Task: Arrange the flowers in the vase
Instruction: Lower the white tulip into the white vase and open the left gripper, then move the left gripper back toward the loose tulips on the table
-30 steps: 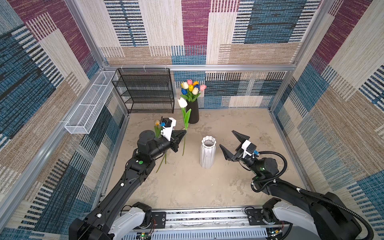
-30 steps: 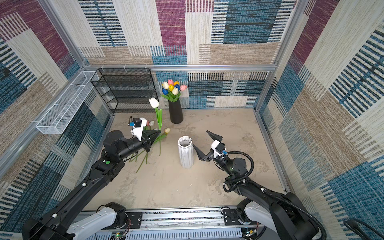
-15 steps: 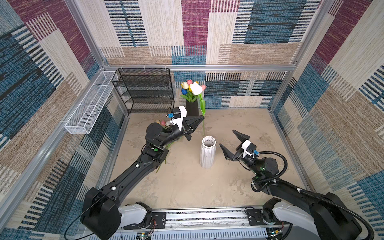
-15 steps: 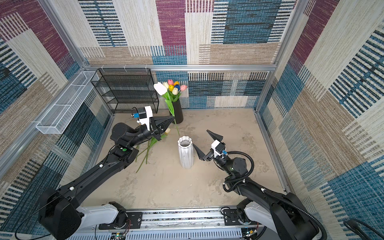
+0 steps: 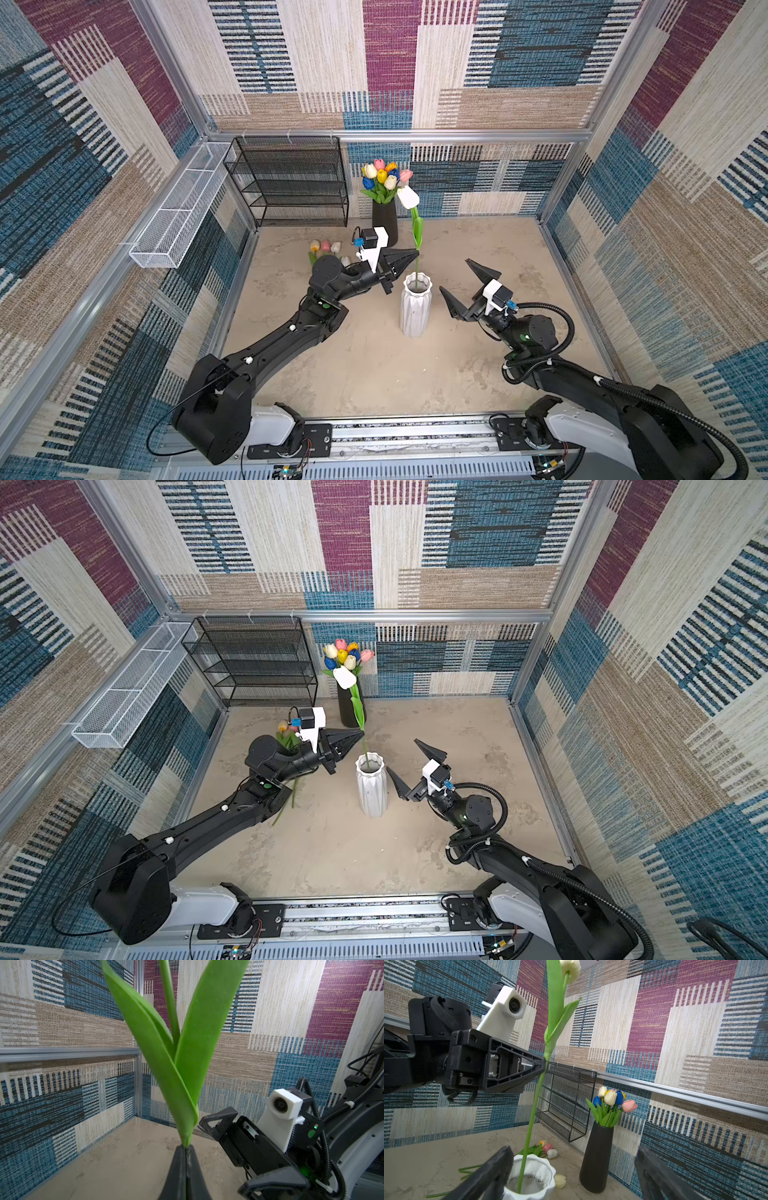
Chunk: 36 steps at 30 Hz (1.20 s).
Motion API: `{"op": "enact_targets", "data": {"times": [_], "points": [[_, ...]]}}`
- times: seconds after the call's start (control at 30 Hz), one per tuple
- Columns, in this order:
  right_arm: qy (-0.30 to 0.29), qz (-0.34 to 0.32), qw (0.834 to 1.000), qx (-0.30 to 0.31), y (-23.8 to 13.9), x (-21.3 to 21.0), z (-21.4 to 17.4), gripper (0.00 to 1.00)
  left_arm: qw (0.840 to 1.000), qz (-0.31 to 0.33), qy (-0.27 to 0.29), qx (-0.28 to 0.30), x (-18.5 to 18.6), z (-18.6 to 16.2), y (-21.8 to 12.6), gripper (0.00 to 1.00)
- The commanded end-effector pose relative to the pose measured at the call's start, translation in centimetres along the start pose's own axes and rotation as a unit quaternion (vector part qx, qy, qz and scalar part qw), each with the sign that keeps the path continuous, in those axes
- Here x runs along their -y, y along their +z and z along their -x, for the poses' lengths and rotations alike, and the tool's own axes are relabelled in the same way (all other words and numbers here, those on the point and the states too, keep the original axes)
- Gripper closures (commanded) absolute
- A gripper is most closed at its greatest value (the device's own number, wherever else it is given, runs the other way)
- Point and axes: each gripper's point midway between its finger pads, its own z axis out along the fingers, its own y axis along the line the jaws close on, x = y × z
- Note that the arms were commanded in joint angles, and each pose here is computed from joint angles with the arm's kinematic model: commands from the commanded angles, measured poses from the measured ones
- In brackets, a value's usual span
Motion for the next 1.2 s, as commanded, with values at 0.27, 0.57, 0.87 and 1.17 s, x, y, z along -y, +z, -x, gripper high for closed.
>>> {"op": "enact_targets", "data": {"times": [0.27, 0.57, 0.87, 1.17], "points": [[-0.009, -0.003, 1.0, 0.009, 0.0, 0.1, 0.4, 0.06, 0.991, 0.011, 0.059, -0.119, 1.8, -7.3, -0.5, 0.91], [-0.006, -0.002, 1.0, 0.005, 0.0, 0.0, 0.1, 0.05, 0.975, 0.048, 0.076, -0.201, 1.4, -8.8, -2.9, 0.22], [-0.001, 0.003, 1.0, 0.005, 0.1, -0.1, 0.0, 0.05, 0.967, 0.121, 0.107, -0.195, -0.9, -6.4, -6.8, 0.09], [0.0, 0.004, 1.0, 0.012, -0.1, -0.2, 0.6, 0.05, 0.901, 0.392, 0.008, -0.184, -12.7, -5.8, -17.2, 0.18]]}}
